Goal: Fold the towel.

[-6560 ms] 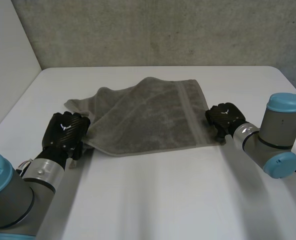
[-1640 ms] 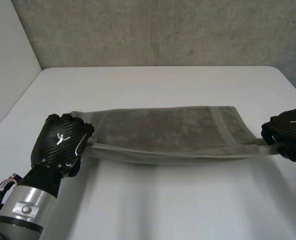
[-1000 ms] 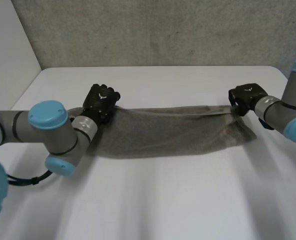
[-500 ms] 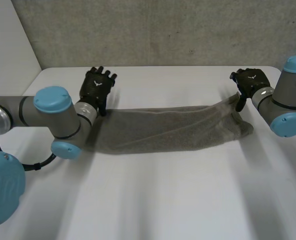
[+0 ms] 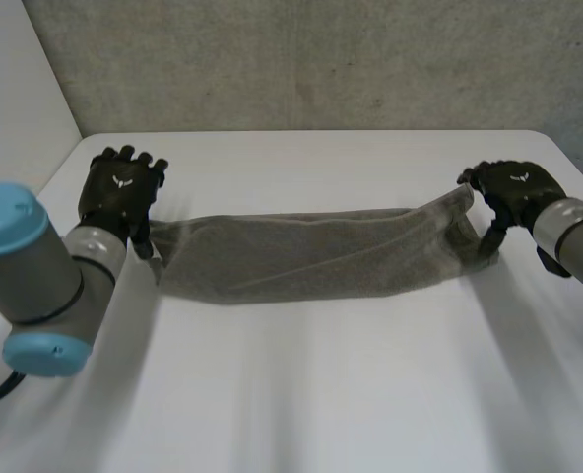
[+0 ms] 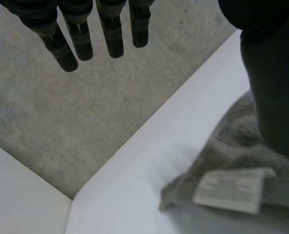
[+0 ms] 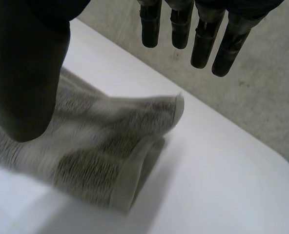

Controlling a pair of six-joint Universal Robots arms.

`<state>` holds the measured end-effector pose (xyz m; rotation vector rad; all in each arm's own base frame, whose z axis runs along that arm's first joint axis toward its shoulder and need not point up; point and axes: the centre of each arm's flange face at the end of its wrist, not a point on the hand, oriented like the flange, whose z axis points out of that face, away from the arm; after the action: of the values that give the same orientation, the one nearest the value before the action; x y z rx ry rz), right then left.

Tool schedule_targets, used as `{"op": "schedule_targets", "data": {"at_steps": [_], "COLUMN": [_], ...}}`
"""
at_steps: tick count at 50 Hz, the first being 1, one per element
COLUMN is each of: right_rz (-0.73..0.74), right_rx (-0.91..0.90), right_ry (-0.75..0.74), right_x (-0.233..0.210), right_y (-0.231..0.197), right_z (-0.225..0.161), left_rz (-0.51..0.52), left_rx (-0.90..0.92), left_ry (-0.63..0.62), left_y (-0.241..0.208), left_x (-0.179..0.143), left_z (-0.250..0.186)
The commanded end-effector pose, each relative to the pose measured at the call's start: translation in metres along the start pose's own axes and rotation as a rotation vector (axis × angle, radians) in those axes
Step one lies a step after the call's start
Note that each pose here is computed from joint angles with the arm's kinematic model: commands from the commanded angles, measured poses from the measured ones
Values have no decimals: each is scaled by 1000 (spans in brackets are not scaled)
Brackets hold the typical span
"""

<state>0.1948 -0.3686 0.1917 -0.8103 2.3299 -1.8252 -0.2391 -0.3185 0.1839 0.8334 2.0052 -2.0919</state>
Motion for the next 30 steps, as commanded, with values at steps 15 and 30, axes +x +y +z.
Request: {"op": "schedule_targets", "data": {"at_steps": [15,30], "right_rz": [35,28], "right_rx": [-59,-43], "right_ry": [-47,4], "right_x": [0,17], "right_y": [61,72], "right_z": [21,36], "left_rz": [-75,-94], "left_rx": [-54,-10], "left_ry": [23,-3], "left_y": [43,46], "left_x": [20,20], "left_z": [-7,6]}}
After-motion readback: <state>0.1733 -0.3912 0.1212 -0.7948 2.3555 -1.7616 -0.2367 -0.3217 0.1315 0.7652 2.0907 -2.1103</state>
